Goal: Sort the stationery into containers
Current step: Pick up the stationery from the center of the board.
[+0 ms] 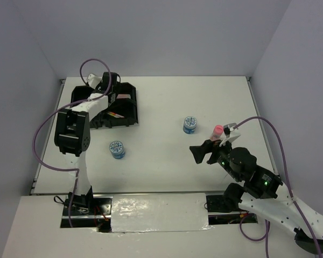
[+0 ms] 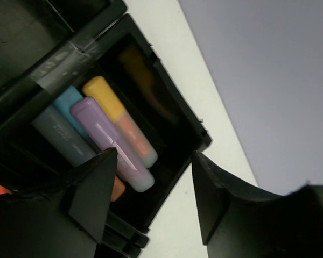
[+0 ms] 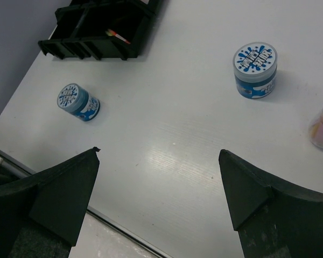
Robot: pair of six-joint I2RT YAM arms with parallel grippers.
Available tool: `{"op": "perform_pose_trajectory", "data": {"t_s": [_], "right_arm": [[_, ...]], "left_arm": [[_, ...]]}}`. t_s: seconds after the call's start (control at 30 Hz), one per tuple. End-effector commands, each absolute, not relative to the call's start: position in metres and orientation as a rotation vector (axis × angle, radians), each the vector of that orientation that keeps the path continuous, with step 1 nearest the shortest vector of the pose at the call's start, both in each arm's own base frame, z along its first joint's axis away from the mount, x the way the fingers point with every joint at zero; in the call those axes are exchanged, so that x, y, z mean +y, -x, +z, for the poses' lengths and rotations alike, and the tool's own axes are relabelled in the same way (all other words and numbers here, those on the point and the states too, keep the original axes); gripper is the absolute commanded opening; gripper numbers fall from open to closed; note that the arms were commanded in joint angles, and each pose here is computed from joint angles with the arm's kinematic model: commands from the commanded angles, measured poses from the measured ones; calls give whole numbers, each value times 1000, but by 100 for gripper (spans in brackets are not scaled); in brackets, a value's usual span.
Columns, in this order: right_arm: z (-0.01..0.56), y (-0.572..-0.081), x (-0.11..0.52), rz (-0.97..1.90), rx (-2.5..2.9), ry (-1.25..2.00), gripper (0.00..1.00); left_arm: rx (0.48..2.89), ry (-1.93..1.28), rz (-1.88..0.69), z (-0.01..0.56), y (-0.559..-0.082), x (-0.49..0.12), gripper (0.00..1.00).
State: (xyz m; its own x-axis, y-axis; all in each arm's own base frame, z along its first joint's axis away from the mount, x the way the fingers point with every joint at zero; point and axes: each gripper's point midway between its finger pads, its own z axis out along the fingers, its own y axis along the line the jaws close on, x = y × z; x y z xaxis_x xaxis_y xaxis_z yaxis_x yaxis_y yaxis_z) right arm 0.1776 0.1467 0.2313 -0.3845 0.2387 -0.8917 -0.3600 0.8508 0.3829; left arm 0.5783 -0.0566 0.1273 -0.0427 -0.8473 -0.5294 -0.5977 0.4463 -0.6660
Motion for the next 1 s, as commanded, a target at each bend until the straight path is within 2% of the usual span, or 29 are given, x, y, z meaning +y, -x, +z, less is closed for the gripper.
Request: {"op": "perform_pose_trajectory", "data": {"t_s": [0.0, 0.1, 0.13, 0.27, 0.3, 0.4, 0.47, 0.5, 0.53, 0.6, 0.63, 0.67, 0.8, 0.97], "right_arm": [[243, -181, 151, 659, 1814, 98, 100], [243, -181, 152, 664, 1813, 98, 100], [244, -181, 152, 669, 1811, 99, 100], [245, -180, 153, 682, 1803, 98, 100], [246, -180, 154, 685, 1801, 98, 100], [243, -181, 154, 685, 1810, 92, 100], [242, -184, 149, 672, 1818, 28, 100], [241, -184, 147, 666, 1823, 15, 100], [241, -184, 146, 667, 1822, 6, 100], [242, -182, 148, 690, 1829, 0, 100], [241, -181, 149, 696, 1834, 1, 100], [239, -180, 151, 707, 1843, 0, 100], [228, -177, 159, 723, 1887, 36, 100], [202, -183, 160, 589, 2023, 66, 100]], "left_arm": [[1670, 1233, -391, 164, -579, -52, 71], [1701, 1135, -385, 195, -569, -57, 78], [1702, 1107, -371, 214, -567, -61, 85], [1815, 950, -238, 252, -525, -65, 99], [1844, 875, -207, 268, -505, -65, 99], [1968, 757, -183, 267, -458, -68, 99], [2152, 698, -146, 228, -414, -72, 99], [2152, 676, -176, 236, -394, -77, 99], [2232, 671, -148, 202, -369, -77, 99], [2252, 603, -248, 199, -339, -89, 99], [2318, 580, -252, 172, -320, -92, 99], [2330, 522, -323, 174, -308, -101, 99], [2463, 443, -312, 133, -267, -100, 99], [2548, 374, -307, 103, -243, -101, 99]]}}
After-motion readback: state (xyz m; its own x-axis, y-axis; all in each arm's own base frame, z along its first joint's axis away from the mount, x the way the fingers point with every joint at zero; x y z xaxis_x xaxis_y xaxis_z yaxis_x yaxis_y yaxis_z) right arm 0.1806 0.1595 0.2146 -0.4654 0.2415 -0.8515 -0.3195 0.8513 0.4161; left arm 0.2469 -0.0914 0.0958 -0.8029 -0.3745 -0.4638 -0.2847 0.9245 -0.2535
